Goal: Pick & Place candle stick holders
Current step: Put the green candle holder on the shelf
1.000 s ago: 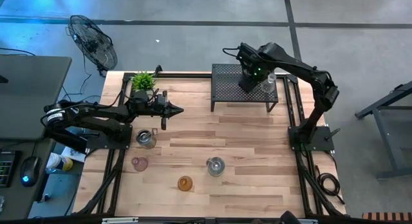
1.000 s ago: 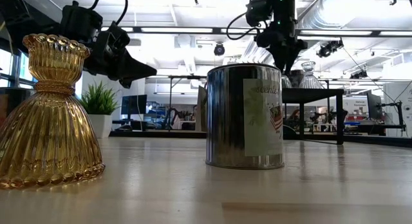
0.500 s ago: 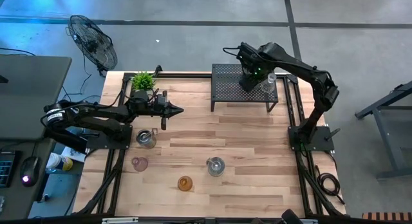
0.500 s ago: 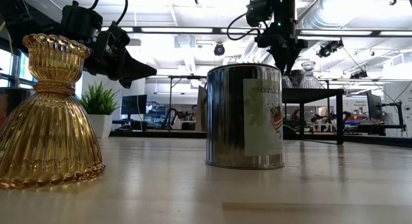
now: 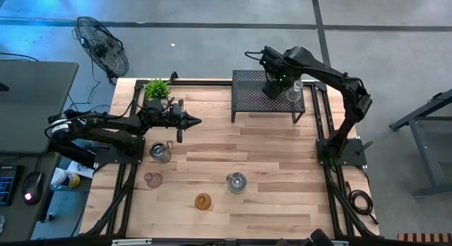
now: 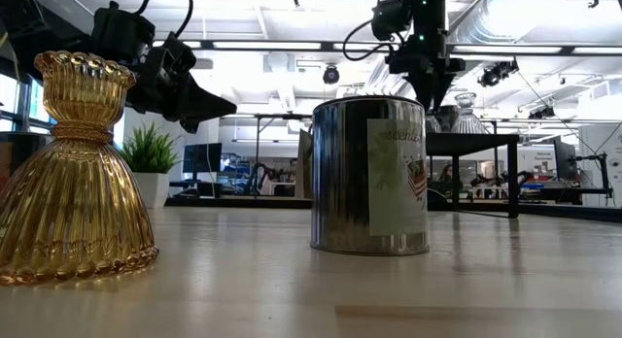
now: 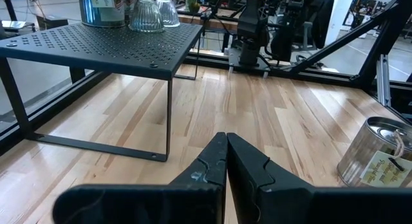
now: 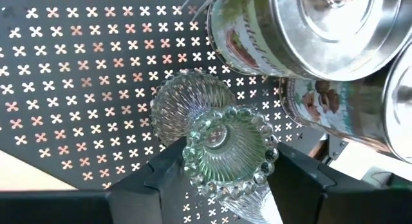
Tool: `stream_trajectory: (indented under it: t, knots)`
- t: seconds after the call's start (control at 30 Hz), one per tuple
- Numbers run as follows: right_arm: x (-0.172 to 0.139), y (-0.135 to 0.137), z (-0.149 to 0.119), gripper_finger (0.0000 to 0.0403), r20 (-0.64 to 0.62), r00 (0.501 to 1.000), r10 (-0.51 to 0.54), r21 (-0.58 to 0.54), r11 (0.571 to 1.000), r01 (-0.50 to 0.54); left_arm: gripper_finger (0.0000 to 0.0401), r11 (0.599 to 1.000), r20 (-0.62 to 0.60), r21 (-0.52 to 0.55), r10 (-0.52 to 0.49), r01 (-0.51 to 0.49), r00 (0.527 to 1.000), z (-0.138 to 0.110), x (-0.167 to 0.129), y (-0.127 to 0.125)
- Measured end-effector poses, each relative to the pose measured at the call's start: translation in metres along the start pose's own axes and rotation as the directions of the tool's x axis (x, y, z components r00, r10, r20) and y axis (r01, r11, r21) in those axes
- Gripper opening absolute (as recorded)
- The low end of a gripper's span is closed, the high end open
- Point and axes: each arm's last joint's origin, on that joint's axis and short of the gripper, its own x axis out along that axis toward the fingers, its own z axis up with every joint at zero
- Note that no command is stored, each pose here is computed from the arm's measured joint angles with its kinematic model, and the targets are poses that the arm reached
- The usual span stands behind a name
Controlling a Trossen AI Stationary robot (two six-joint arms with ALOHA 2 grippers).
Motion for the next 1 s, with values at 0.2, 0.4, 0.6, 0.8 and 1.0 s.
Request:
stream_trajectory:
  t: [0.2, 0.4, 0.6, 0.8, 1.0]
  knots:
    - [0.0000, 0.0000, 0.0001, 0.0181, 0.001, 1.000, 0.000, 0.001, 1.000, 0.000, 0.0004, 1.000, 0.000, 0.000, 0.000, 0.000, 1.000, 0.0000, 0.0000, 0.0000]
    - [0.0000, 0.0007, 0.0028, 0.0182, 0.027, 1.000, 0.009, 0.001, 1.000, -0.009, 0.0004, 1.000, 0.000, 0.000, 0.000, 0.000, 1.000, 0.0000, 0.0000, 0.0000]
    - [0.0000, 0.0007, 0.0024, 0.0182, 0.023, 1.000, 0.014, -0.004, 1.000, -0.014, 0.0004, 1.000, 0.000, 0.000, 0.000, 0.000, 1.000, 0.0000, 0.0000, 0.0000]
    - [0.0000, 0.0007, 0.0017, 0.0182, 0.015, 1.000, 0.015, -0.006, 1.000, -0.015, 0.0004, 1.000, 0.000, 0.000, 0.000, 0.000, 1.000, 0.0000, 0.0000, 0.0000]
    - [0.0000, 0.0006, 0.0015, 0.0182, 0.014, 1.000, 0.013, -0.006, 1.000, -0.013, 0.0004, 1.000, 0.000, 0.000, 0.000, 0.000, 1.000, 0.0000, 0.0000, 0.0000]
